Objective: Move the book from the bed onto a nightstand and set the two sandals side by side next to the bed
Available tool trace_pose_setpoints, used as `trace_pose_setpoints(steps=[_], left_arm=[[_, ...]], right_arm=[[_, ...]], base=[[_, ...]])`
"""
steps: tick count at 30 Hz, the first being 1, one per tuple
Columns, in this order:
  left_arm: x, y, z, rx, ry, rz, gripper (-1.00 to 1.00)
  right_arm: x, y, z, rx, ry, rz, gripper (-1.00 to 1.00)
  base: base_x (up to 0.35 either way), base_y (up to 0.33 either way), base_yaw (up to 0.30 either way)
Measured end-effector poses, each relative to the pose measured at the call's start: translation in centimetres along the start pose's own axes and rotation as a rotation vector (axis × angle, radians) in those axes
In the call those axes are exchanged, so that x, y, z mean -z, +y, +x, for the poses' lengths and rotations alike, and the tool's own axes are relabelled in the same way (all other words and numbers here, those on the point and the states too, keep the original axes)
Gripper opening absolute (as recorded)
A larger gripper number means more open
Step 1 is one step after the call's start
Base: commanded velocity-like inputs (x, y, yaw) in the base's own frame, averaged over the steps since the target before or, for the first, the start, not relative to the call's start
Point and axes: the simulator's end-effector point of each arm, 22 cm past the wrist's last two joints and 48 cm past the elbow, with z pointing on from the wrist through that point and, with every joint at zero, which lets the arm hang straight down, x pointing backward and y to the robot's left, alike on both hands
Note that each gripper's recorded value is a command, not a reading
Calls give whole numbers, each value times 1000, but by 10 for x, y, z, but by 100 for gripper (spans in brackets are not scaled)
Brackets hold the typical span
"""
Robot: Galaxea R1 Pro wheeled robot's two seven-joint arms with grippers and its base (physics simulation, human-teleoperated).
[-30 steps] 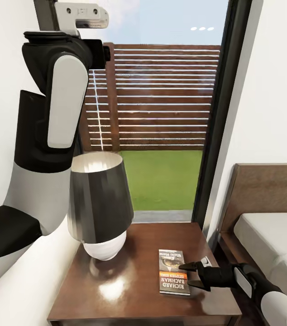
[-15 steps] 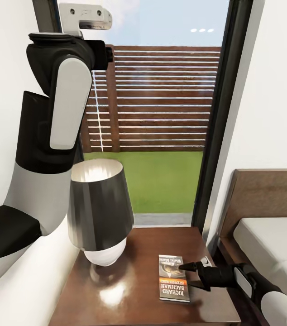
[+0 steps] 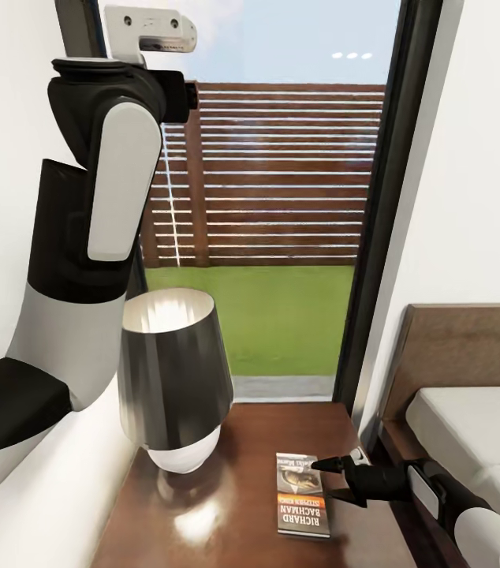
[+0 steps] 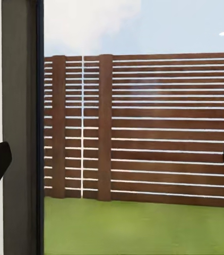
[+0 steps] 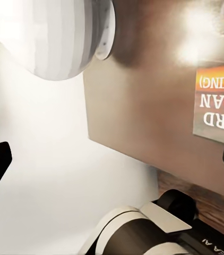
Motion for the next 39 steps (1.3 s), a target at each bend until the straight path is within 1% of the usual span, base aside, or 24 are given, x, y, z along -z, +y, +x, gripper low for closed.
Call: trace_pose_setpoints(steps=[9, 14, 39], left_arm=[[-11, -3, -16, -6, -2, 3, 100], [-17, -4, -25, -7, -2, 3, 100], [-46, -7, -69, -8, -1, 4, 100]], right_arm=[[8, 17, -9, 30, -18, 0, 100], [12, 27, -13, 38, -24, -1, 100], [36, 75, -30, 44, -42, -7, 100]], base=[[0, 0, 0], [0, 0, 0], [0, 0, 0]])
